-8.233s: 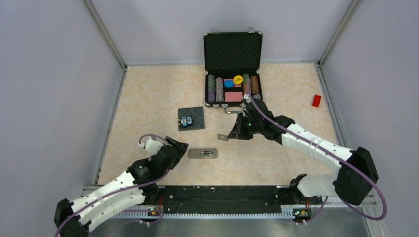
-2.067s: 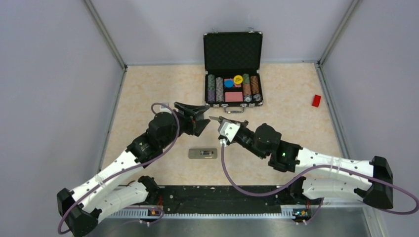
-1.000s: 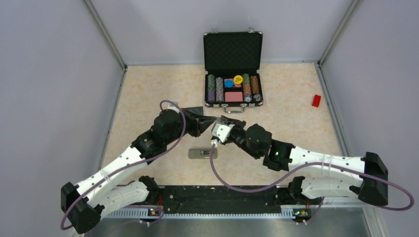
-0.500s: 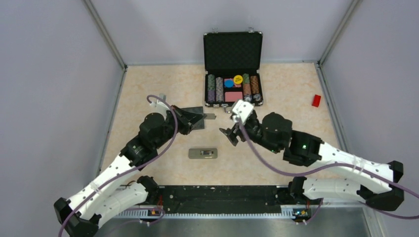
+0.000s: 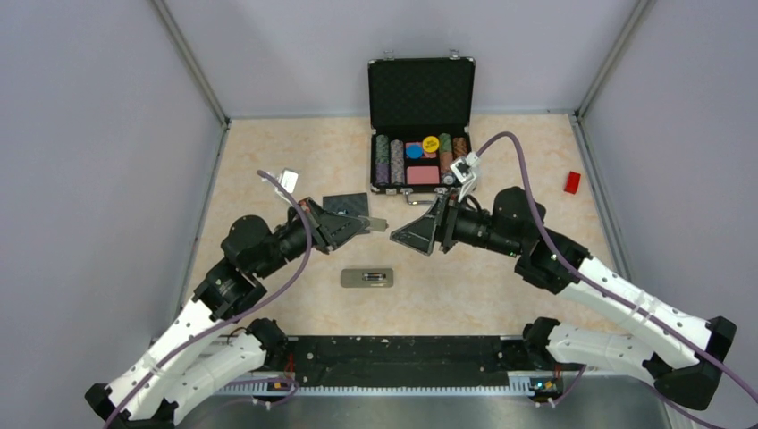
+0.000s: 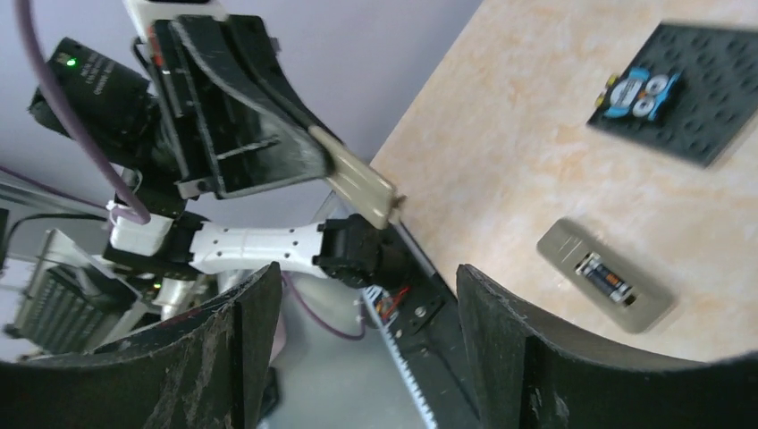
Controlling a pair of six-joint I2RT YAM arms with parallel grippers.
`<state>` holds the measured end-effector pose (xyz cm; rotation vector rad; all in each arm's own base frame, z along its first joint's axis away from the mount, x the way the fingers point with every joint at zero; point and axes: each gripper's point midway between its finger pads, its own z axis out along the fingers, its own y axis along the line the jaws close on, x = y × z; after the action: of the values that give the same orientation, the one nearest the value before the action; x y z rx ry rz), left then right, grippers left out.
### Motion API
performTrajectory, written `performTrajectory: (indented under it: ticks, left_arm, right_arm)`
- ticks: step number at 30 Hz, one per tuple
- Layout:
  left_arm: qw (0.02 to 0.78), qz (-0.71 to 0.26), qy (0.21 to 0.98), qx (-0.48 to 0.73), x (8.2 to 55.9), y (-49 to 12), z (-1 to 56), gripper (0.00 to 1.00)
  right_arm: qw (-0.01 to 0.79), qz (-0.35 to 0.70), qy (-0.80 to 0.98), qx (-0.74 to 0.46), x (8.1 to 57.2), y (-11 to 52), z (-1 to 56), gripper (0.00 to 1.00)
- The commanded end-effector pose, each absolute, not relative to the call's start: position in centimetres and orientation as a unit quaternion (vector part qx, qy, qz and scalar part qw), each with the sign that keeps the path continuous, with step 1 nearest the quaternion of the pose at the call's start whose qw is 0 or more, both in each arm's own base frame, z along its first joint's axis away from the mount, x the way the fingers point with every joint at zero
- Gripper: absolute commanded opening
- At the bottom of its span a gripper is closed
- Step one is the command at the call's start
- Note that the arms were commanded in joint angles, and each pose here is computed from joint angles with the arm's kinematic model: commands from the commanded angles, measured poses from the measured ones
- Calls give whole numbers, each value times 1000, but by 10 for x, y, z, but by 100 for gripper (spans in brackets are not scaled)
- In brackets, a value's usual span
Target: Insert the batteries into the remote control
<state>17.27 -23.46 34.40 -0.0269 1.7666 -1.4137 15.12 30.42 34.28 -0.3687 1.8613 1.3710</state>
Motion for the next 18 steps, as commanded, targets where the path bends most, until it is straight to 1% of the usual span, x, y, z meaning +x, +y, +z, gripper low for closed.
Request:
performTrajectory:
  ticks: [1,5,12,18]
  left_arm:
    - [442,-599,668,18,158,-233,374,0]
    - [431,-620,656,11,155,-235,376,0]
    - [415,-642,645,7,151,-238,379,0]
    - [406,-650,642,3,148,-239,380,0]
  right_arm:
    - [327,638,693,-77,140,318,365,68]
    - [320,653,683,-66,140,320,365,65]
    - [335,661,668,-58,145,321,365,61]
    - [334,661,670,-50,152,328,359,49]
